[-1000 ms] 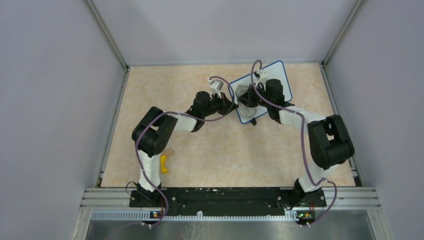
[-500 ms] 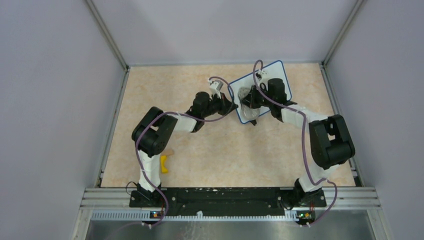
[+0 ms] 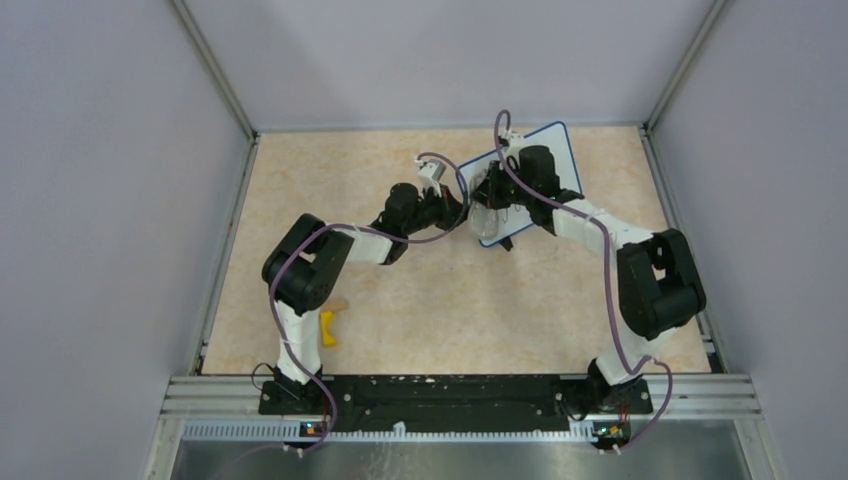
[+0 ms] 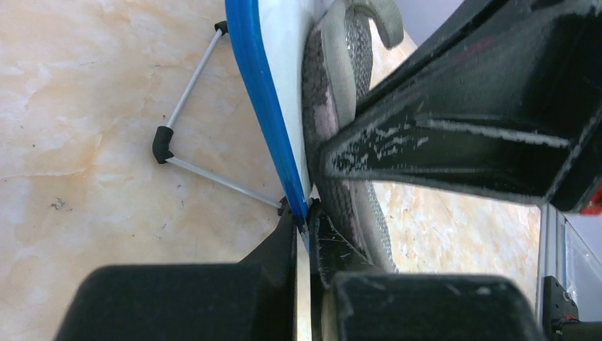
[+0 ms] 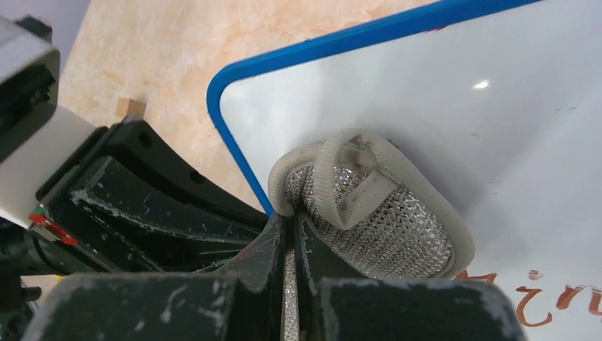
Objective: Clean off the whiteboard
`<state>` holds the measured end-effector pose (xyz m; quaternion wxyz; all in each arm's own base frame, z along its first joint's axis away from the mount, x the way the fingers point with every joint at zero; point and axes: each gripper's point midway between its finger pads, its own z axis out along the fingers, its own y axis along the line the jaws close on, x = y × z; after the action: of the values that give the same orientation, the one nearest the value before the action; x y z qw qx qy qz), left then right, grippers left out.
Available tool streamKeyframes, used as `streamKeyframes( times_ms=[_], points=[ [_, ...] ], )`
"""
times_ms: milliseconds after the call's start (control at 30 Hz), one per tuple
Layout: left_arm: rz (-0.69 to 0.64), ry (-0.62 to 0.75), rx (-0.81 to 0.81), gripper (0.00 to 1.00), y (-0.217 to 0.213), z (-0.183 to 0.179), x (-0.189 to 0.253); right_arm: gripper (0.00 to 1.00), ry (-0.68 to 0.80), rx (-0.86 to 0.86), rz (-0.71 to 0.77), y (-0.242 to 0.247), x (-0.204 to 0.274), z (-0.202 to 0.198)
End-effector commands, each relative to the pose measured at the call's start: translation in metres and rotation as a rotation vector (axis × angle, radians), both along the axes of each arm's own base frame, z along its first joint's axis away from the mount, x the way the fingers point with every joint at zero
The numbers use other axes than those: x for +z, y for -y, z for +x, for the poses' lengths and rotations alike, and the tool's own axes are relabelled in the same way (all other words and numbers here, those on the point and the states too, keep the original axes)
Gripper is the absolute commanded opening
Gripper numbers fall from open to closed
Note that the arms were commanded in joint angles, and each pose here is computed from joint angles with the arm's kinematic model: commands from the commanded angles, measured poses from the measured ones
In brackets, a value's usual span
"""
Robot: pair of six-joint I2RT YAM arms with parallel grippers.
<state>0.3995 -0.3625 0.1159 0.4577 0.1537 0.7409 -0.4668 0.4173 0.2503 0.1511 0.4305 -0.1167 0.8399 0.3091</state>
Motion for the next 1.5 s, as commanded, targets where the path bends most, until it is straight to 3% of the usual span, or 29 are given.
streamKeyframes(
  times_ms=[0,167,467,667,1033,1267,1467],
  points=[
    [0.086,0.004,-0.079,0.00,0.004,-0.021,-0.019,0.00,0.093,-0.145,0.119,0.030,0.030,0.040],
    [0.089,0.008,-0.081,0.00,0.004,-0.021,-0.019,0.00,-0.030,-0.271,0.158,0.084,-0.025,0.043],
    [0.086,-0.002,-0.088,0.00,0.005,-0.021,-0.024,0.00,-0.273,-0.433,0.233,0.143,-0.121,0.011],
    [0.091,0.002,-0.086,0.00,0.005,-0.020,-0.023,0.00,-0.211,-0.424,0.226,0.142,-0.092,0.017],
    [0.101,-0.017,-0.094,0.00,0.007,-0.020,-0.028,0.00,0.038,-0.106,0.271,0.025,0.026,0.024],
    [0.102,-0.025,-0.092,0.00,0.007,-0.019,-0.029,0.00,0.085,-0.207,0.323,0.051,0.057,0.064],
    [0.096,-0.025,-0.099,0.00,0.008,-0.020,-0.028,0.00,-0.063,-0.370,0.372,0.104,-0.005,0.078]
  ],
)
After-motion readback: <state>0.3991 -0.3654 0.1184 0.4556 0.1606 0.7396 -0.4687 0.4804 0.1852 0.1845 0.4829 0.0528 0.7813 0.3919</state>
